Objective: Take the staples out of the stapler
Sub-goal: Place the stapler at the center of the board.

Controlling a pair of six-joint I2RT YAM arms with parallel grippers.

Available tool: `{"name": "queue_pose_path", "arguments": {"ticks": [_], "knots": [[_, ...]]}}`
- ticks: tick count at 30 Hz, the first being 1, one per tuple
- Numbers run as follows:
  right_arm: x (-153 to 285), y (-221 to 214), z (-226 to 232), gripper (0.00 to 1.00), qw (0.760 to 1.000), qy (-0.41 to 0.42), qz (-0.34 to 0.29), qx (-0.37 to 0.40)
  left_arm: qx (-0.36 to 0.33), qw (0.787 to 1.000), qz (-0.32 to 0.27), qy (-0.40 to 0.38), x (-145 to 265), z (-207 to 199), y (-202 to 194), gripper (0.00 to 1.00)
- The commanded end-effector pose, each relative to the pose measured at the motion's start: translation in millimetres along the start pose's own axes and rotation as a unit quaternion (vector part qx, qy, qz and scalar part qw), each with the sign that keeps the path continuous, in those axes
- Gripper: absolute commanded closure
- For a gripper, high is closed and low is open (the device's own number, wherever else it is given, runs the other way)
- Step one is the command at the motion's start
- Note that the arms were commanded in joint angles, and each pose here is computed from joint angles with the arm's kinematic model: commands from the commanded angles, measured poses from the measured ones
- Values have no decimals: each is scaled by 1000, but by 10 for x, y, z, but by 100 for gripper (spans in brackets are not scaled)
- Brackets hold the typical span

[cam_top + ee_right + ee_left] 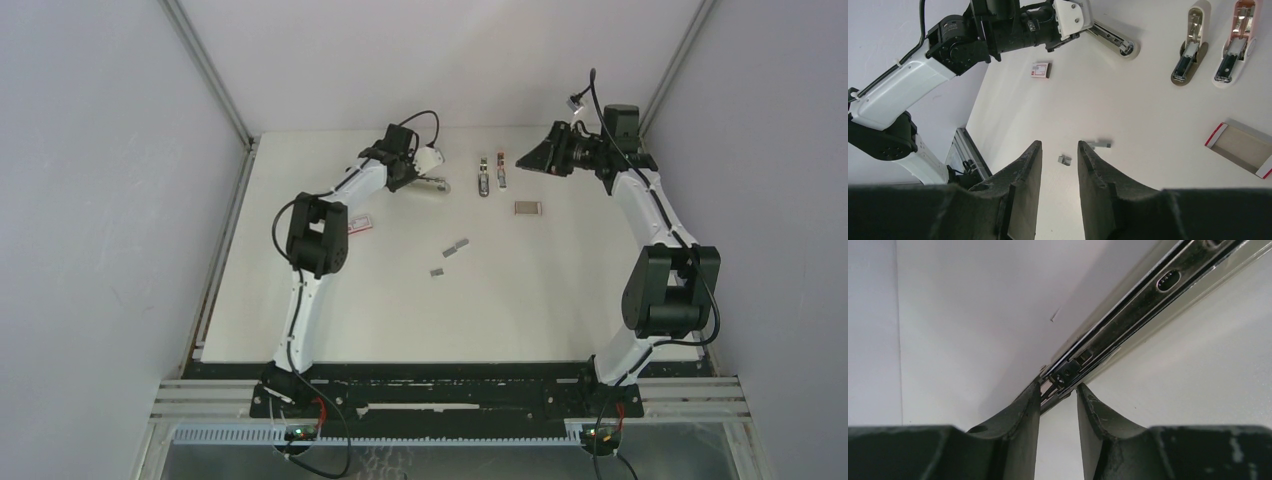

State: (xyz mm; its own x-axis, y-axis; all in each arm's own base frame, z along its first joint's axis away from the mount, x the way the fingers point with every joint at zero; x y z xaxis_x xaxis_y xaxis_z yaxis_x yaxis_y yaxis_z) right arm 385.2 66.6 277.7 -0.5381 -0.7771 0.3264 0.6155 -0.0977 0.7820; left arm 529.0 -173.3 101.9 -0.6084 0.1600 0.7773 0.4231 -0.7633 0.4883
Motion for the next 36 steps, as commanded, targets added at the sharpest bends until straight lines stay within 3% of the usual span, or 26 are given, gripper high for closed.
{"name": "queue_pose_path", "arguments": {"ticks": [1,17,36], "knots": [[108,119,105,68,999,8,-25,26,17,1000,-19,16,66,73,183,64],[107,101,68,67,1000,14,-23,14,19,1000,-1,-2,152,-119,250,72],[106,91,38,66,1000,8,-22,9,35,998,16,48,127,-149,329,75]]}}
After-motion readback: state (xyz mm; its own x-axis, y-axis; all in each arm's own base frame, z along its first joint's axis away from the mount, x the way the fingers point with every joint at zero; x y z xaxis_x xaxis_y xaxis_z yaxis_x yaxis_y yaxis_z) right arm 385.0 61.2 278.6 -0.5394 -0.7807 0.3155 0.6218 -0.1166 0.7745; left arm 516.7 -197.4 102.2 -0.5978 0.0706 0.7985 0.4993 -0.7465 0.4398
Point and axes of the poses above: each gripper's point midway between its finger pads, its own x axis back along the fingers, its own z axis along the line the jaws close on, y = z × x, the point moved 8 cm from there along x, back along the fingers, and after that the axes turned 13 degrees about x, right-handed, at the moved point
